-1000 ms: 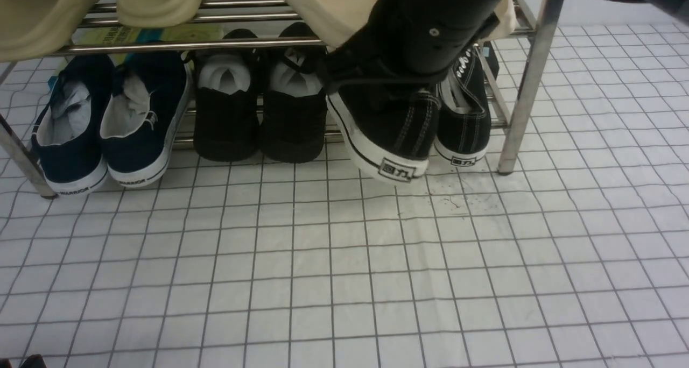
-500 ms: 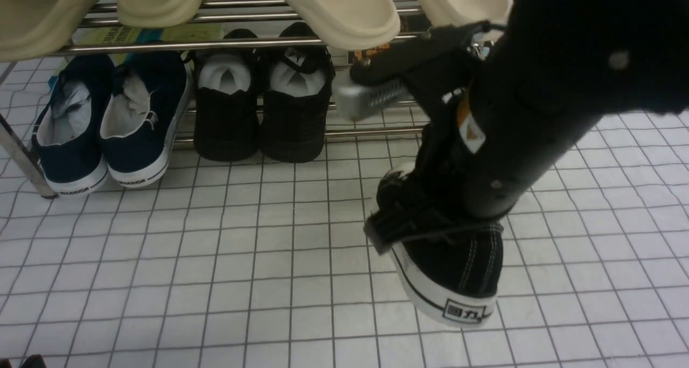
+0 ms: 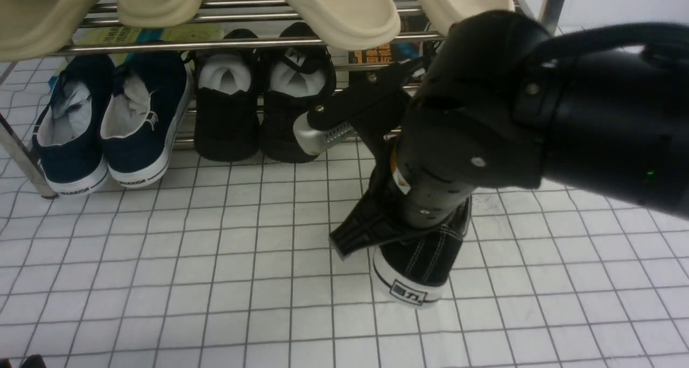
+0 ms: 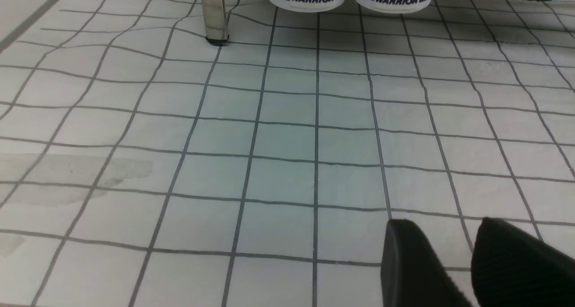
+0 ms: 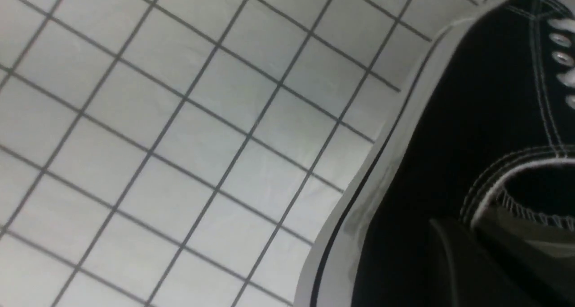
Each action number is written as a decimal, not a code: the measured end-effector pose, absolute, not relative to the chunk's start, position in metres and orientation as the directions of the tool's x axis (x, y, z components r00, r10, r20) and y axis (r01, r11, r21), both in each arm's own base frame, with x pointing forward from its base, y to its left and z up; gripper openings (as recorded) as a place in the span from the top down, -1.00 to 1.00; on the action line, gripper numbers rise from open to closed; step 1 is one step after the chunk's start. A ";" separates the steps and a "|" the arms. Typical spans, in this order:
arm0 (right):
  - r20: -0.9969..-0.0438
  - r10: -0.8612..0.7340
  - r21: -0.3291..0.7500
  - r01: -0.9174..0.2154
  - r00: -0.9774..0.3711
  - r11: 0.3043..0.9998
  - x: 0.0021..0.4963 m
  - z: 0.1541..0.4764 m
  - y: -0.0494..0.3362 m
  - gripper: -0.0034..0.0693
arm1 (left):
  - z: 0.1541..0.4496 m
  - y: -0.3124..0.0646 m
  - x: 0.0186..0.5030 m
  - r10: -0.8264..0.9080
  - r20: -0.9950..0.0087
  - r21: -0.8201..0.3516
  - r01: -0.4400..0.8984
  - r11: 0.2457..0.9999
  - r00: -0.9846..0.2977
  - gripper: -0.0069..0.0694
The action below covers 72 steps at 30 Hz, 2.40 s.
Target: Take the shoes off the shelf with your hand from the white checkered tablecloth.
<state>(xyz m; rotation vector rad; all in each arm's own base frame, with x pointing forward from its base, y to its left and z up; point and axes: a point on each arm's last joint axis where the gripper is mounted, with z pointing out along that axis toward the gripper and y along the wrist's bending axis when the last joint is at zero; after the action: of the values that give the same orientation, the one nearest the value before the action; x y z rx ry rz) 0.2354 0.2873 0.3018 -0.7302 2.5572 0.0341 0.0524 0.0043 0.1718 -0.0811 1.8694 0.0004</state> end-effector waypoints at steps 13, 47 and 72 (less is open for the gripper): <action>-0.464 -0.486 -0.128 -0.486 -0.741 0.864 0.248 0.283 0.295 0.87 | 0.172 0.004 0.052 -0.056 -0.954 -0.041 -0.056 0.998 -0.293 0.19; -0.494 -0.361 -0.109 -0.356 -0.791 0.928 0.305 0.312 0.267 0.87 | 0.172 0.004 0.052 -0.056 -0.955 -0.041 -0.056 0.998 -0.293 0.19; -0.657 -0.185 -0.045 -0.207 -0.731 0.977 0.393 0.293 0.206 -0.35 | 0.172 0.004 0.052 -0.056 -0.955 -0.041 -0.056 0.998 -0.293 0.19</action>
<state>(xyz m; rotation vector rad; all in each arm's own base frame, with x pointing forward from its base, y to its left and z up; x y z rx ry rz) 0.3933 0.2064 0.2925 -0.2723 2.4074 0.0404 0.0524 0.0043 0.1718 -0.0811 1.8685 0.0004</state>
